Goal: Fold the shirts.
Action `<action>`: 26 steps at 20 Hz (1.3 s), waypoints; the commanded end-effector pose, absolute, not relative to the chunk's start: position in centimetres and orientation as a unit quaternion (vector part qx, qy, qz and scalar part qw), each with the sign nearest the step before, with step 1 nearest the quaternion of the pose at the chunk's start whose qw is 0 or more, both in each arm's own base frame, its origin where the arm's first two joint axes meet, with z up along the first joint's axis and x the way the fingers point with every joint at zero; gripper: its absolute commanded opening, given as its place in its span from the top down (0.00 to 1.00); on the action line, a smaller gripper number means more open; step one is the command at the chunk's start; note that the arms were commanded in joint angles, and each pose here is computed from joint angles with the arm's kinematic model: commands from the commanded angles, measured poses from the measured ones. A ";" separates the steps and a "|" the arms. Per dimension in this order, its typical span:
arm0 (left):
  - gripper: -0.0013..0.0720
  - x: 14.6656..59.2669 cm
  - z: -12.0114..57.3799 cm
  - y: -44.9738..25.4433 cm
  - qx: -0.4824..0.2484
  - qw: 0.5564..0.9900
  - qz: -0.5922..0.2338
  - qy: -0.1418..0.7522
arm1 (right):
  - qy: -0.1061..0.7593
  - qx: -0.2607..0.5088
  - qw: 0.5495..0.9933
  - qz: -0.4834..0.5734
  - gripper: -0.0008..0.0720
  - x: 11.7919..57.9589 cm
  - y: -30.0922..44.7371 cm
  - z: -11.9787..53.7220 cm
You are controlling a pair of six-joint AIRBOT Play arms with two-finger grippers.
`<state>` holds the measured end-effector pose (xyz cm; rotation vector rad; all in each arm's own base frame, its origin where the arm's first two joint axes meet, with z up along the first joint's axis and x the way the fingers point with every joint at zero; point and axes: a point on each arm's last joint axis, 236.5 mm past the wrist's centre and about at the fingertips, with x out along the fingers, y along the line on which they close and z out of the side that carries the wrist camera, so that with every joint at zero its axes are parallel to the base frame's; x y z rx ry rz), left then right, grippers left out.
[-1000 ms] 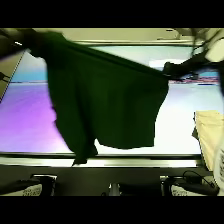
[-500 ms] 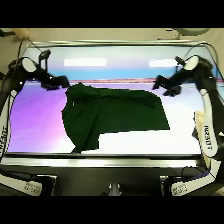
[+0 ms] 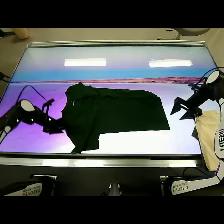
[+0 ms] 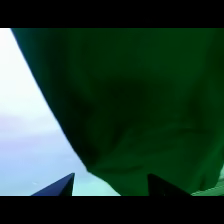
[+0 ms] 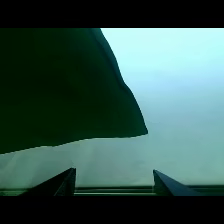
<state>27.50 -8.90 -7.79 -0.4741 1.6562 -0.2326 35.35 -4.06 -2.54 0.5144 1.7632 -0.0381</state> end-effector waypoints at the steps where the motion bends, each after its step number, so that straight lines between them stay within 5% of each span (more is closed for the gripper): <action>1: 0.25 24.9 -10.3 -10.3 -0.234 0.643 -0.099 0.723 | 0.780 0.211 0.588 -0.026 0.31 33.6 -4.9 -3.8; 4: 0.26 26.5 -10.8 -11.0 -0.237 0.665 -0.088 0.703 | 0.789 0.207 0.578 -0.032 0.30 32.7 -5.0 -4.7; 5: 0.33 26.7 -11.1 -11.3 -0.235 0.669 -0.086 0.700 | 0.794 0.208 0.570 -0.031 0.27 32.1 -4.8 -5.4; 6: 0.45 27.1 -11.3 -11.5 -0.236 0.673 -0.081 0.696 | 0.799 0.209 0.564 -0.029 0.21 31.5 -4.6 -6.0; 10: 0.95 28.3 -11.2 -11.4 -0.243 0.689 -0.069 0.679 | 0.799 0.216 0.560 -0.019 0.20 30.6 -3.8 -8.5; 17: 0.95 29.7 -8.1 -11.5 -0.233 0.726 -0.090 0.641 | 0.744 0.268 0.612 0.004 0.34 34.7 -0.7 -11.4; 18: 0.95 29.9 -7.5 -11.5 -0.233 0.732 -0.093 0.634 | 0.737 0.259 0.624 0.004 0.52 35.3 -0.4 -11.7; 19: 0.95 30.1 -6.9 -11.4 -0.230 0.739 -0.096 0.625 | 0.729 0.252 0.636 0.002 0.88 36.2 -0.4 -11.6; 20: 0.96 30.5 -6.0 -11.1 -0.216 0.751 -0.100 0.616 | 0.723 0.255 0.642 0.006 0.95 36.8 -0.1 -10.8; 23: 0.96 34.6 2.6 -8.5 -0.129 0.832 -0.104 0.529 | 0.665 0.231 0.709 0.027 0.96 40.5 -0.8 -3.4; 26: 0.96 38.4 23.9 -4.3 -0.056 0.951 -0.058 0.299 | 0.492 0.182 0.850 0.048 0.96 44.0 -1.4 14.5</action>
